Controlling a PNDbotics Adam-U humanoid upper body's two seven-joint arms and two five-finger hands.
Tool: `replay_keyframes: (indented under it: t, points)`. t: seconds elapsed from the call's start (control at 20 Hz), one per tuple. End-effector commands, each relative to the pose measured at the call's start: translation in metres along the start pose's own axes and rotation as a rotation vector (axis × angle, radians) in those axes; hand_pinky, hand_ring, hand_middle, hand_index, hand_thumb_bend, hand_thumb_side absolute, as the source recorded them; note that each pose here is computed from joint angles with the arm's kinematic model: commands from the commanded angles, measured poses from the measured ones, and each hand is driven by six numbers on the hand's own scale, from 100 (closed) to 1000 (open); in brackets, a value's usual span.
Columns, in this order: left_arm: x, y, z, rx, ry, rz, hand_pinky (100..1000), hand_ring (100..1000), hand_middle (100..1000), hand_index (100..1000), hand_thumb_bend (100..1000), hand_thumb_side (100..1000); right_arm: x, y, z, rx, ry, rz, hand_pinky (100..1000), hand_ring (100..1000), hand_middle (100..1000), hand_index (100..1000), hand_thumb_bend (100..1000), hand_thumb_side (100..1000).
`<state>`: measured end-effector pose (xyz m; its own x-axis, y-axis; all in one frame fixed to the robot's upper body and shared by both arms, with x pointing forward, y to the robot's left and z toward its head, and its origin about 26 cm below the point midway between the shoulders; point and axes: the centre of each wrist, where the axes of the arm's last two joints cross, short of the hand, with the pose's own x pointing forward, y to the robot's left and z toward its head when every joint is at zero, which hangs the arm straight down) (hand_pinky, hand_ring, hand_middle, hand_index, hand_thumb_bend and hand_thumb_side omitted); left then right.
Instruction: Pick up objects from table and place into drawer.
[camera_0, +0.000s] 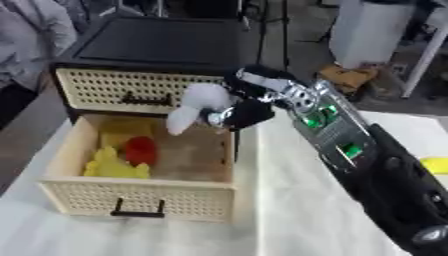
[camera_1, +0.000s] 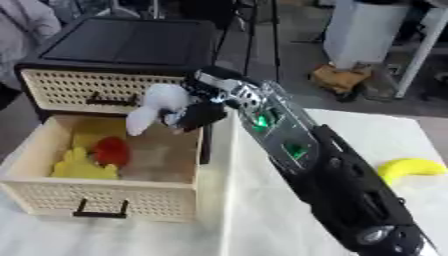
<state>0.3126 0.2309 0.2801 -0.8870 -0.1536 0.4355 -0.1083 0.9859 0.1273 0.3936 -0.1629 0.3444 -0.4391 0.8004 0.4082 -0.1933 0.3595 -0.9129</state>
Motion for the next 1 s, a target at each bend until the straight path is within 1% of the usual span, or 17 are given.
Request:
replay_keyframes:
  t: [0.05,0.25,0.6,1.0]
  points:
    - [0.006,0.005,-0.005,-0.010,-0.028,-0.016,508,556,665,888,100,952,0.009,-0.019,0.012,-0.019,-0.016,0.000,679,643,342,477,234,362]
    - [0.006,0.005,-0.006,-0.008,-0.029,-0.016,508,556,664,889,100,951,0.011,-0.021,0.015,0.003,-0.012,-0.022,673,640,346,476,238,356]
    - [0.007,0.004,-0.007,-0.006,-0.032,-0.011,508,557,665,889,100,949,0.019,-0.021,0.020,0.076,-0.032,-0.092,663,631,347,472,252,336]
    - [0.008,0.004,-0.010,0.009,-0.051,0.004,508,561,665,888,100,942,0.028,-0.015,0.018,0.121,-0.044,-0.155,659,628,345,468,262,319]
